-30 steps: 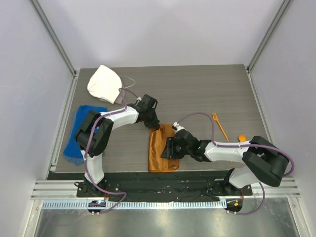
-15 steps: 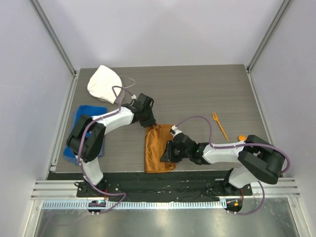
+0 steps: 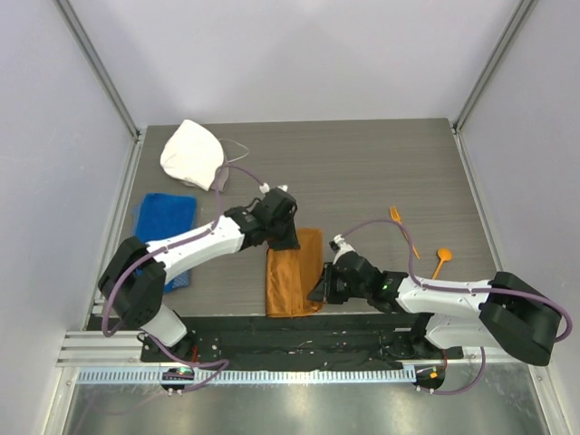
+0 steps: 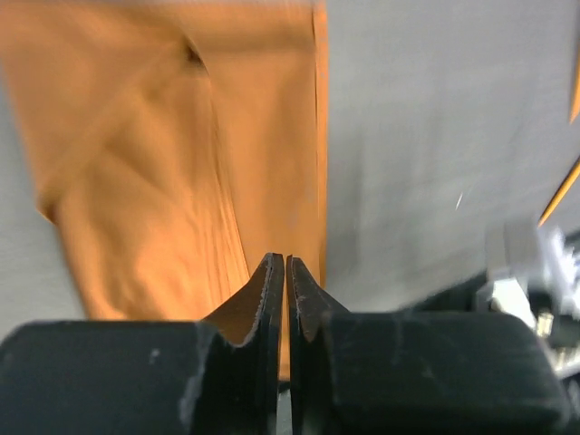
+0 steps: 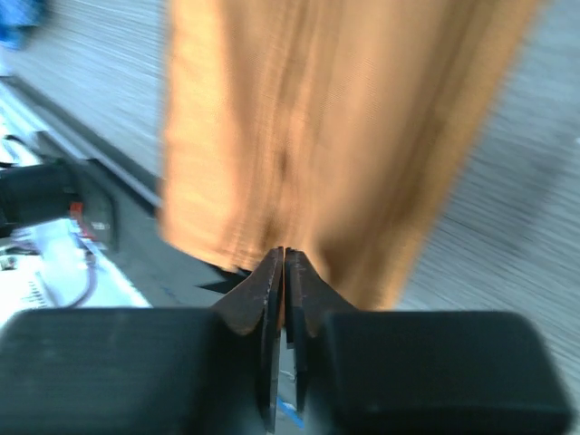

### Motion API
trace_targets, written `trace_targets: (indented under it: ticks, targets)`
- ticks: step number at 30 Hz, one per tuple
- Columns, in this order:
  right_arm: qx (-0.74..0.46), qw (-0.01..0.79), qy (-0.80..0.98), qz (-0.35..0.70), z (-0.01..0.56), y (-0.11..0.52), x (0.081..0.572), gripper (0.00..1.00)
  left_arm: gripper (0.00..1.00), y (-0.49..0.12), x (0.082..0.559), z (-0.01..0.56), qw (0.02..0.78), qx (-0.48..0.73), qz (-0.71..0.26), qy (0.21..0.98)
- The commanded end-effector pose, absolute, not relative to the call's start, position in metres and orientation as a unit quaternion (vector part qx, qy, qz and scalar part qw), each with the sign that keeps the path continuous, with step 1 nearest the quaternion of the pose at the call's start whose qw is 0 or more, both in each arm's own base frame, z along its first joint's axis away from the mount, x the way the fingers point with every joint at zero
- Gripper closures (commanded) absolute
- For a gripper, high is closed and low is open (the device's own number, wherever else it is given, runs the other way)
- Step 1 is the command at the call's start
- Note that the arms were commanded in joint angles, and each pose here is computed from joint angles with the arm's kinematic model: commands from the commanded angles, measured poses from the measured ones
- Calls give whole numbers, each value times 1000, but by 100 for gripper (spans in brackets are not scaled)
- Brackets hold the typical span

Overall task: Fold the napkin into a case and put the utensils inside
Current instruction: Fold the lower triangle-folded napkin at the center of the board.

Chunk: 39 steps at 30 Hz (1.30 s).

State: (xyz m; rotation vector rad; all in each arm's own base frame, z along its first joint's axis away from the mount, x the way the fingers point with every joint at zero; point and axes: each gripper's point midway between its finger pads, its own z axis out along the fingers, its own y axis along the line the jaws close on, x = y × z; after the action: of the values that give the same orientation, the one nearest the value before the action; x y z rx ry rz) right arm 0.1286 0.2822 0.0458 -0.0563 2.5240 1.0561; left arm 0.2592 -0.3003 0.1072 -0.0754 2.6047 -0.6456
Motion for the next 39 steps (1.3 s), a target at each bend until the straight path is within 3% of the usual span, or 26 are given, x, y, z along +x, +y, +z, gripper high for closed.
trace_targets:
  ticks: [1,4,21,39]
  targets:
    - [0,211,898,387,44,281,131,95,92,-311,223,86,190,-7,-221,957]
    - [2,211,900,381,39,278,130,99,93,-320,205,71,172,9,-215,961]
    - [32,206,911,357,15,265,129,99,94,-337,151,25,114,51,-200,972]
    - [39,210,912,349,12,260,129,99,94,-275,140,10,115,61,-89,987]
